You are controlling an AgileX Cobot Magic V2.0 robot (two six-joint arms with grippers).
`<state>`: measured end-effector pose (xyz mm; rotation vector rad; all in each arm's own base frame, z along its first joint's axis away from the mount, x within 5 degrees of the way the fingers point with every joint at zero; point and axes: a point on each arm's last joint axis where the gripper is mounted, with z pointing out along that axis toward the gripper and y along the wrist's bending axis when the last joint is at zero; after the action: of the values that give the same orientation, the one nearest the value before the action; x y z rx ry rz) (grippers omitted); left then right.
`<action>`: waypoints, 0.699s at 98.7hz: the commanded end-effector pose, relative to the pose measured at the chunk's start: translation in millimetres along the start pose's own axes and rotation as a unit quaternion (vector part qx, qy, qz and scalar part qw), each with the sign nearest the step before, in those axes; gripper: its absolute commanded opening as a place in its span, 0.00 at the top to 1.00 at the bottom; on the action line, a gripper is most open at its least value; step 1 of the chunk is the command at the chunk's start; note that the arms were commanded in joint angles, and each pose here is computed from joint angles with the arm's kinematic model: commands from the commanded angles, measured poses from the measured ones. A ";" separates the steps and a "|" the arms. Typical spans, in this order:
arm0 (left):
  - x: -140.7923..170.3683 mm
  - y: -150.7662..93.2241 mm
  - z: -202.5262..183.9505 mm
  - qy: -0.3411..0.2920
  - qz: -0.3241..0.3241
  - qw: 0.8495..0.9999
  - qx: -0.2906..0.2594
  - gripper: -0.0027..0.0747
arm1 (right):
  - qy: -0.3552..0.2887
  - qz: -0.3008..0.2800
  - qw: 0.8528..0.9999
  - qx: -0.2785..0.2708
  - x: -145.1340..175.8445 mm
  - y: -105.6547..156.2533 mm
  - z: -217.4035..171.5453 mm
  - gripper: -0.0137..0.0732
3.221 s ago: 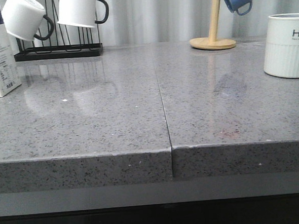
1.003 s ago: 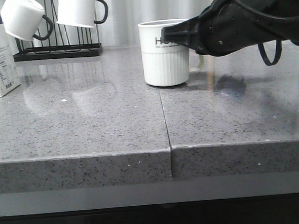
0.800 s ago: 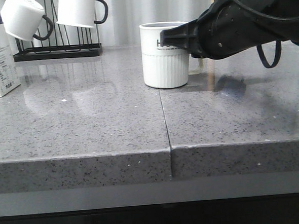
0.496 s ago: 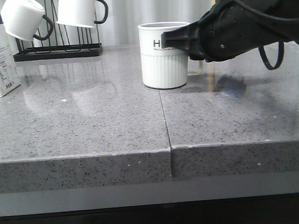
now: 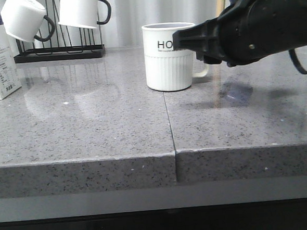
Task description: Place milk next to cup
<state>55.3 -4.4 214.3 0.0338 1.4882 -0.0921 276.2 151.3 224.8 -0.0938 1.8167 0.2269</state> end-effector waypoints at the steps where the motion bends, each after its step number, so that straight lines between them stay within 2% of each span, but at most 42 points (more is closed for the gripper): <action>1: 7.9 -0.4 -1.6 -0.031 -0.009 0.999 0.005 0.99 | -0.067 0.007 0.998 -0.002 -27.2 -2.9 -17.7 0.49; 22: 7.9 -0.4 -1.6 -0.031 -0.009 0.999 0.005 0.99 | -0.090 0.005 0.996 -0.014 -38.2 -15.1 -48.3 0.49; 44: 7.9 -0.4 -1.6 -0.031 -0.009 0.999 0.005 0.99 | -0.089 -0.026 0.995 -0.031 -57.3 -38.1 -73.5 0.50; 69: 7.9 -0.4 -1.6 -0.031 -0.009 0.999 0.005 0.99 | -0.098 -0.009 0.995 -0.017 -79.2 -72.2 -104.3 0.50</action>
<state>55.3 -4.4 214.3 0.0338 1.4882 -0.0921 217.5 69.7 295.3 -0.1275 1.7174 0.2707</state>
